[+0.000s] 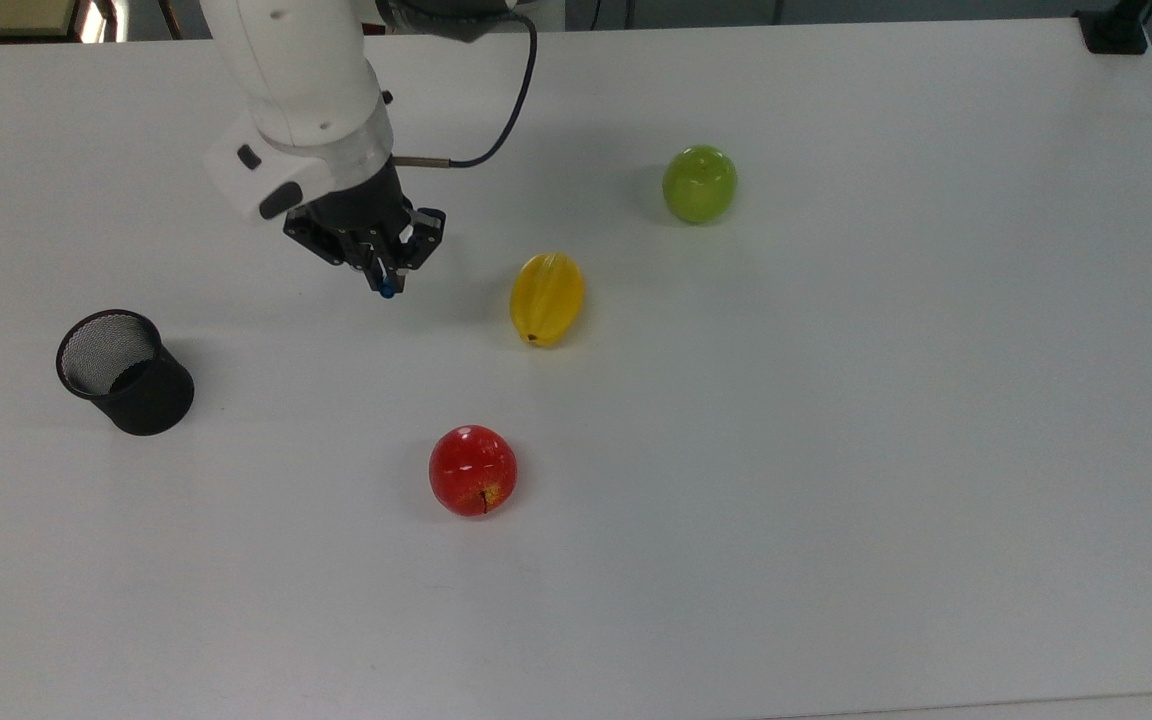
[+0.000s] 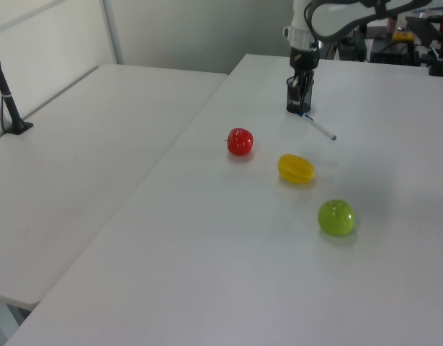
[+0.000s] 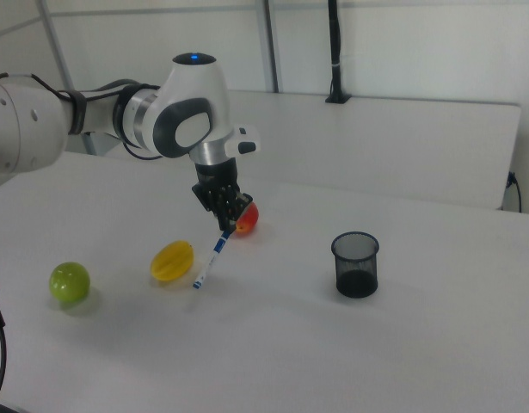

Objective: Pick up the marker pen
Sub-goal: 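Carry the marker beside the yellow star fruit and lower it, then release the marker on the table and raise the gripper away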

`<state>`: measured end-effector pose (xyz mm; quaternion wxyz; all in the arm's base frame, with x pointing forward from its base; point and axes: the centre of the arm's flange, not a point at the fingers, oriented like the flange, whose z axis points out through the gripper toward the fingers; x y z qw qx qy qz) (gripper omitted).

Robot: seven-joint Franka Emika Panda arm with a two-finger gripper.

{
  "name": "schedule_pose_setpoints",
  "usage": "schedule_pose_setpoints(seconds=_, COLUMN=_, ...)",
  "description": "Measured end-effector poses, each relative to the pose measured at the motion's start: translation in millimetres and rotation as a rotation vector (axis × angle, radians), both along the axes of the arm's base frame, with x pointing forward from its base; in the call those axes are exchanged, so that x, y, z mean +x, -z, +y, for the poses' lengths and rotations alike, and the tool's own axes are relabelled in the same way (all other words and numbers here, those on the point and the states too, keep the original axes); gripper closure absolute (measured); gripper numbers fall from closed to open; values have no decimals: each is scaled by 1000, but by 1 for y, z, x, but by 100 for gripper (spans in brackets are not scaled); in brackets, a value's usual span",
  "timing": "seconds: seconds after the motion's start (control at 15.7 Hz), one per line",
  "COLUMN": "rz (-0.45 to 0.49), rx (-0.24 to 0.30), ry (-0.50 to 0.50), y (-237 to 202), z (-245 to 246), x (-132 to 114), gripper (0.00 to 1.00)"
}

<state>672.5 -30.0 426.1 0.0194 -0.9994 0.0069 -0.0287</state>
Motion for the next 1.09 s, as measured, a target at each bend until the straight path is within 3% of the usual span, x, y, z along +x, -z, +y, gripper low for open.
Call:
schedule_pose_setpoints(seconds=0.38, rz=123, rx=-20, ry=-84, y=71, z=33, x=1, gripper=84)
schedule_pose_setpoints(seconds=0.77, rz=178, rx=-51, ry=-127, y=105, z=46, x=-1, gripper=84)
schedule_pose_setpoints(seconds=0.96, rz=181, rx=-52, ry=-127, y=107, z=46, x=-1, gripper=80)
schedule_pose_setpoints(seconds=1.09, rz=181, rx=-52, ry=-127, y=106, z=46, x=-1, gripper=70)
